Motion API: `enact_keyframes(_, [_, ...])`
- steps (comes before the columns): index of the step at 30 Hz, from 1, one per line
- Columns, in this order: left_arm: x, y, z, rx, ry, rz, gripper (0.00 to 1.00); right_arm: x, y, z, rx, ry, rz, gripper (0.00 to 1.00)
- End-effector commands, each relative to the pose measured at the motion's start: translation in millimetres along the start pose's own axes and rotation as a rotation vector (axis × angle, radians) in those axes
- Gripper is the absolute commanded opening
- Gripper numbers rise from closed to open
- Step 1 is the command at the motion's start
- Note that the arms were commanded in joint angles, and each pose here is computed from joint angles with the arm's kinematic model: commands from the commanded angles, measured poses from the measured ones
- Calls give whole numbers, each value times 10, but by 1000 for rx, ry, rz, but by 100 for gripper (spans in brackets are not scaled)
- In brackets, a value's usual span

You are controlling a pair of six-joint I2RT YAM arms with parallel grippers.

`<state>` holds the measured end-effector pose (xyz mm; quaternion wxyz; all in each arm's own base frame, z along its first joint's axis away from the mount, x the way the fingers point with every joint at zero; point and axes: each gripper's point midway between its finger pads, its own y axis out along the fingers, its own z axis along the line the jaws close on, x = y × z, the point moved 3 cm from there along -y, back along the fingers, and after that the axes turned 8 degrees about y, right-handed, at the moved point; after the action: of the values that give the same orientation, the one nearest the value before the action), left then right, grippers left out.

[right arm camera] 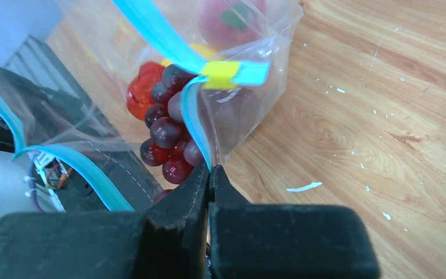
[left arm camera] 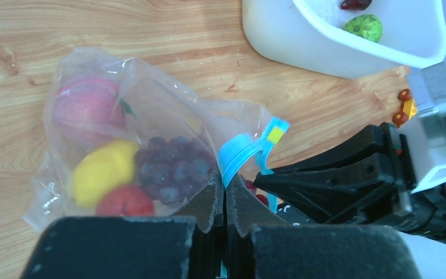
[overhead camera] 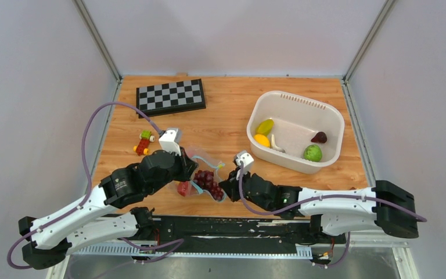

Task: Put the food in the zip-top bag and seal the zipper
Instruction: Adjust the zipper food storage bag at the center of the board.

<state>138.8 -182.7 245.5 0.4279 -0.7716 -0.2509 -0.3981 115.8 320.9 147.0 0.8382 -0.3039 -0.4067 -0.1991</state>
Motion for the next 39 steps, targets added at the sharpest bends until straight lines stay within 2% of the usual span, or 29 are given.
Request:
enact_keyframes(1, [131, -28, -73, -32, -6, -42, 0, 424, -158, 137, 42, 95, -127, 0])
enact_keyframes(4, [162, -93, 15, 11, 84, -23, 1, 774, -370, 224, 79, 123, -216, 0])
enact_keyframes(9, [80, -244, 191, 96, 267, 133, 0, 1448, -811, 503, 261, 148, -343, 0])
enact_keyframes(11, [88, -265, 107, 45, 277, 151, 0, 1652, -879, 560, 290, 130, -354, 0])
enact_keyframes(14, [217, -296, -129, -78, 227, 103, 0, 1801, -816, 497, 213, 100, -335, 0])
enact_keyframes(16, [327, -318, -214, -118, 195, 50, 0, 1802, -737, 459, 166, 80, -303, 0])
enact_keyframes(18, [411, -335, -172, -79, 174, 15, 0, 1795, -699, 545, 201, 64, -268, 0])
enact_keyframes(20, [449, -358, -92, -24, 165, 3, 0, 1773, -662, 602, 229, 61, -246, 0])
enact_keyframes(22, [451, -370, -120, -39, 147, 5, 0, 1716, -621, 563, 213, 87, -238, 0])
enact_keyframes(25, [365, -299, -218, -101, 128, 19, 0, 1585, -512, 345, 115, 133, -250, 0])
enact_keyframes(29, [145, -99, -124, -22, 98, 76, 0, 1178, -276, -56, -66, 161, -174, 0])
enact_keyframes(33, [180, -49, -225, -86, 55, 20, 0, 1073, -296, -185, -113, 161, -162, 0])
enact_keyframes(34, [184, -35, -190, -62, 56, 14, 0, 1082, -317, -204, -115, 157, -173, 3])
enact_keyframes(36, [164, 2, -106, -3, 67, 18, 0, 1108, -353, -241, -119, 135, -163, 18])
enact_keyframes(39, [134, 41, -91, 13, 65, 26, 0, 1206, -437, -225, -120, 77, -129, 34])
